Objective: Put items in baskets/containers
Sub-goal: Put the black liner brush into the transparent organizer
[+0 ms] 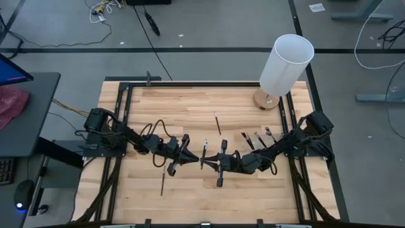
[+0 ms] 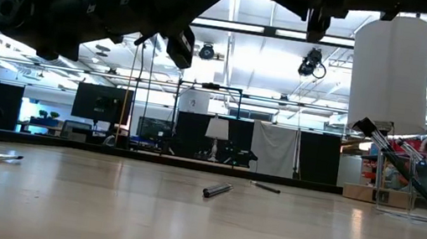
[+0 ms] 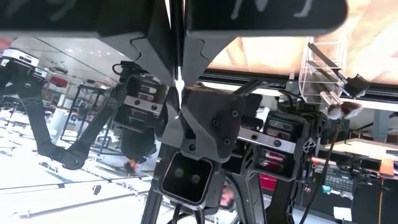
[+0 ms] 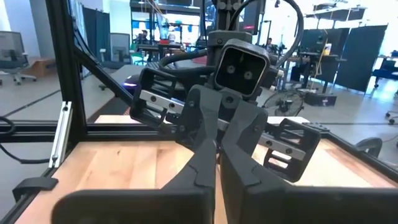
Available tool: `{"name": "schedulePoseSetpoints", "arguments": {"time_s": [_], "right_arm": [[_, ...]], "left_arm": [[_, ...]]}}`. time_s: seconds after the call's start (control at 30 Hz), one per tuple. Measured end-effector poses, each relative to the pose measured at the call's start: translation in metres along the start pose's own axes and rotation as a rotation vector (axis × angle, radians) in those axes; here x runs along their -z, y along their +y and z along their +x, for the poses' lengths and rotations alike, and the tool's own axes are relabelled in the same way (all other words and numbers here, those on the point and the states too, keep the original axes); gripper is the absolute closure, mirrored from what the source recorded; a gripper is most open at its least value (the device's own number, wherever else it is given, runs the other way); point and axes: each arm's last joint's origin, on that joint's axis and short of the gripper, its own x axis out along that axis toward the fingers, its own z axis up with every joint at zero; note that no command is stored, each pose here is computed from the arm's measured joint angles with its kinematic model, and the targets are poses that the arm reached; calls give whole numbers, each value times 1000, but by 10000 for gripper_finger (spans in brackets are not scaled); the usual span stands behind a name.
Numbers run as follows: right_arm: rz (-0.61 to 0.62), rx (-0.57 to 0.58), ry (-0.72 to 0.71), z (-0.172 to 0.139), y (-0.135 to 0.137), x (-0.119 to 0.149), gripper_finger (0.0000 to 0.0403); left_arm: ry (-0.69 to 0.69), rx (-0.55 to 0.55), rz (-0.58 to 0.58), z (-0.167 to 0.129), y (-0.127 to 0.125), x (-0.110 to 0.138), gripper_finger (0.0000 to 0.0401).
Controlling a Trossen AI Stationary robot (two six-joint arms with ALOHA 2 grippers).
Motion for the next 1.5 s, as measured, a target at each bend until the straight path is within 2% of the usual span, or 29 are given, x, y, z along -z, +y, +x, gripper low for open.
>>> {"name": "schedulePoseSetpoints", "arguments": {"time_s": [0.1, 0.23, 0.33, 0.47, 0.63, 0.73, 0.83, 1.03, 1.2, 1.37, 1.5], "right_arm": [[18, 0, 18, 0, 0, 2, 395], [-8, 28, 91, -7, 3, 2, 399], [8, 25, 191, -18, 5, -18, 400], [36, 13, 435, -33, 1, -55, 401], [88, -6, 763, -53, -11, -108, 402], [100, 44, 984, -68, -26, -128, 402], [112, 124, 1117, -81, -40, -143, 402], [123, 198, 1261, -102, -63, -150, 403], [150, 305, 1248, -119, -90, -148, 403], [202, 402, 1250, -130, -114, -129, 403], [222, 425, 1290, -129, -123, -106, 403]], "left_arm": [[6, -8, 1, 0, 0, 1, 373], [-12, -12, 25, 0, 2, -2, 331], [-13, -10, 34, 0, 4, -2, 289], [0, -19, 34, 0, 6, -1, 245], [37, -39, 27, 0, 8, 2, 218], [61, -45, 25, -1, 8, 5, 216], [78, -49, 25, -1, 9, 6, 219], [78, -49, 25, -1, 9, 6, 222], [82, -50, 24, -1, 9, 7, 222], [100, -55, 24, -1, 9, 8, 222], [106, -59, 25, -1, 10, 9, 222]]}}
